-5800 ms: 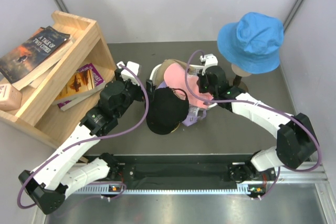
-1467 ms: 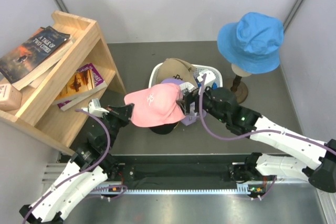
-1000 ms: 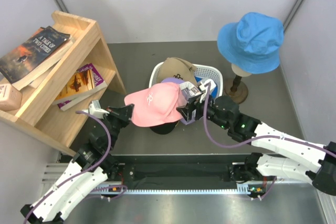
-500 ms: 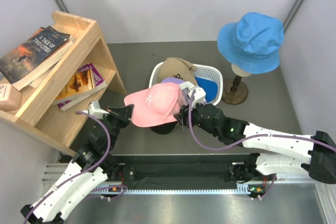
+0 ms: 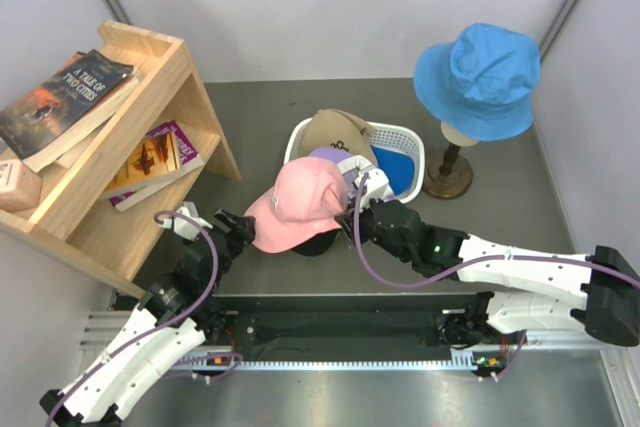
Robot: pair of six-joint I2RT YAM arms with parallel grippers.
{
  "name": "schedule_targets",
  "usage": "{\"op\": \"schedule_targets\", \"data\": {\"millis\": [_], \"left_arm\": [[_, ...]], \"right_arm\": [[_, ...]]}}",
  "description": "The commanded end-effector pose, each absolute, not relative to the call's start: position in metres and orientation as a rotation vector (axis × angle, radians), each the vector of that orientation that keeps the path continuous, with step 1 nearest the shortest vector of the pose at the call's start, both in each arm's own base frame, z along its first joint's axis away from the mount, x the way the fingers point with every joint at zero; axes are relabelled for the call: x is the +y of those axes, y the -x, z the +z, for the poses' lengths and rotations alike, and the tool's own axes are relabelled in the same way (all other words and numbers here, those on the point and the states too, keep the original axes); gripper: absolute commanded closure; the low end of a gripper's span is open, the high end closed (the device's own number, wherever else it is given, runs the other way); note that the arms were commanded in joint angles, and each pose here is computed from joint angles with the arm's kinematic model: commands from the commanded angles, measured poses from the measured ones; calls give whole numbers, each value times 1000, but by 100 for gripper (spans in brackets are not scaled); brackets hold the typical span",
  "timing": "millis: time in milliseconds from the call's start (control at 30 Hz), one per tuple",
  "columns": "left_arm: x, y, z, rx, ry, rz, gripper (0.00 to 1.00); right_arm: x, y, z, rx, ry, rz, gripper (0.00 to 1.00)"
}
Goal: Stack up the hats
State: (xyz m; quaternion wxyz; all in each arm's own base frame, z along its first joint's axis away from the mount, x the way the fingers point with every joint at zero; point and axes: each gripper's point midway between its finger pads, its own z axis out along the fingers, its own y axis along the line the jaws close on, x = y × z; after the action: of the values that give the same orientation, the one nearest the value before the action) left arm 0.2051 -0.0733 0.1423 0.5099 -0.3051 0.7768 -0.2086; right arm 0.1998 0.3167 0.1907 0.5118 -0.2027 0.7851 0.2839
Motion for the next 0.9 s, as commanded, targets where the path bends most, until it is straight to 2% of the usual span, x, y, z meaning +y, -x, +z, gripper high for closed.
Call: {"op": "schedule_targets", "data": {"millis": [0, 600, 767, 867], "left_arm": [[-60, -197, 141, 1926, 666, -379, 20], [-76, -228, 198, 1855, 495, -349, 18], [-95, -238, 210, 1827, 441, -429, 18], [-108, -242, 204, 1851, 424, -473, 17]], "right_arm": [[324, -198, 198, 1883, 480, 663, 93], [323, -188, 180, 1934, 553, 567, 89], [326, -188, 180, 1932, 567, 563, 87], [326, -188, 180, 1935, 567, 561, 82]]}}
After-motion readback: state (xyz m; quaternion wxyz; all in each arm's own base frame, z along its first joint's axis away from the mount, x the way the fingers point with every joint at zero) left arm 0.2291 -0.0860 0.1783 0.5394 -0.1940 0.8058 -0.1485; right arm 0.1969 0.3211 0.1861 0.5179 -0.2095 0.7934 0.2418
